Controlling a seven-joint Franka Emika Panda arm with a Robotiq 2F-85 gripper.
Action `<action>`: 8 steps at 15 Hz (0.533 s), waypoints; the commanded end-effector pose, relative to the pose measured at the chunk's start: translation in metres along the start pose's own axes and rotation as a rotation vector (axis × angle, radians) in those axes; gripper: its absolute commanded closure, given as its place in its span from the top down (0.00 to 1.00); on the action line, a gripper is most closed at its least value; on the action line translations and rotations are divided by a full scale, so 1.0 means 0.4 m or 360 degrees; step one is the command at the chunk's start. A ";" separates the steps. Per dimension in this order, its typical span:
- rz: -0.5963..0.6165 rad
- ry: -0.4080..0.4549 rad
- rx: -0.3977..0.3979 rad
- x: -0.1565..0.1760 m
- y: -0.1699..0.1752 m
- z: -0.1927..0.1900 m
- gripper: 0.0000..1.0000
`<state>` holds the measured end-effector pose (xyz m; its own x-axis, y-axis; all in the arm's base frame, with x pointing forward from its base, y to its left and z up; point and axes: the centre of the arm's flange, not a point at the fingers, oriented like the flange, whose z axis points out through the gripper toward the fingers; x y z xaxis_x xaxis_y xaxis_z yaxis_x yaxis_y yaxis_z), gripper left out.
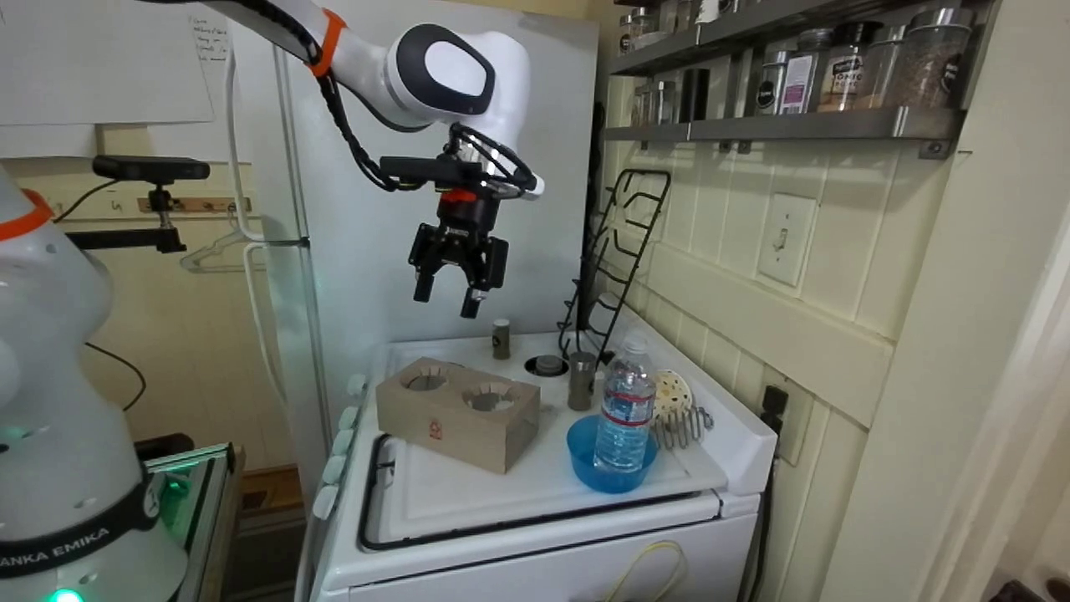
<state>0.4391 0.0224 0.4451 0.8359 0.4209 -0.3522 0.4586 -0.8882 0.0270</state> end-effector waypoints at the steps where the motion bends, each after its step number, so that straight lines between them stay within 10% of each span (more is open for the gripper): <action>1: -0.0282 -0.0072 -0.0123 -0.012 -0.068 -0.005 1.00; 8: -0.0593 0.0004 -0.0263 -0.021 -0.072 0.050 1.00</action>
<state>0.4332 0.0496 0.4452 0.6913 0.6072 -0.3917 0.6740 -0.7373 0.0464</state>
